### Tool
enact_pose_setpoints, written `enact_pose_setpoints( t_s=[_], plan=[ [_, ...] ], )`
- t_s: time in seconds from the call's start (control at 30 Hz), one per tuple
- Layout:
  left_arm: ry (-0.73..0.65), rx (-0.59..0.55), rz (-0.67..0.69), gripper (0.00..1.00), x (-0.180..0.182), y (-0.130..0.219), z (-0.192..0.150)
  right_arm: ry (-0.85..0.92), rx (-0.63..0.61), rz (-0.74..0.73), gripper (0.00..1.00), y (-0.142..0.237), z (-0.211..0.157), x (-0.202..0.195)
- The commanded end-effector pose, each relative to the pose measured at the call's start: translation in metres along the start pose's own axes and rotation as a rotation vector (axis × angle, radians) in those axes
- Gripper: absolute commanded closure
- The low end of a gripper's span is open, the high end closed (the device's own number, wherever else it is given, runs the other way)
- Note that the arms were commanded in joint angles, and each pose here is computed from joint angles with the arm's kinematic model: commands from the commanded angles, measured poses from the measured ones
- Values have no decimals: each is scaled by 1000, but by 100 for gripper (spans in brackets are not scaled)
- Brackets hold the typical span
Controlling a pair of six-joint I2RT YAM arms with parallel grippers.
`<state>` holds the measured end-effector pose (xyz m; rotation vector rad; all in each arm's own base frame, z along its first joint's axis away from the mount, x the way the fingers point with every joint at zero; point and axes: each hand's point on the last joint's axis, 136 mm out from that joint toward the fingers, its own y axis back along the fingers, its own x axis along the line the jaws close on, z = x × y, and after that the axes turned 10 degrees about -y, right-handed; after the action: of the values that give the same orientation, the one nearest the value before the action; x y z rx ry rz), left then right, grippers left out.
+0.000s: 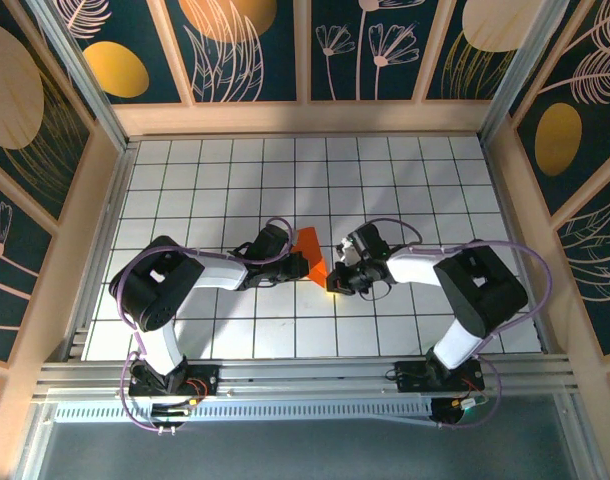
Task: Fold a paper plane with a square sheet of paper (fold left side to right side)
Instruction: Third fold the triangle at the center of the table.
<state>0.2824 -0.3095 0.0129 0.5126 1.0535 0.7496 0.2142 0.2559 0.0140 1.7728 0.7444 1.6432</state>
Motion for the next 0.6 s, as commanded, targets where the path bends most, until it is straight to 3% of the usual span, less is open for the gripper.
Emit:
enact_pose_setpoints(
  t_s=[0.0,0.13,0.33,0.57],
  plan=[
    [18,80,151,100,38,-3,-28,-85,56,-160,100,7,-24,-48],
    [19,73,140,100,35,-4,-24,-43,34,-167,100,17,-19,-41],
    [19,52,114,100,27,-8,-14,21,-122,-101,100,54,22,-22],
    [6,-13,62,100,5,-10,17,112,-314,-42,66,91,59,-5]
  ],
)
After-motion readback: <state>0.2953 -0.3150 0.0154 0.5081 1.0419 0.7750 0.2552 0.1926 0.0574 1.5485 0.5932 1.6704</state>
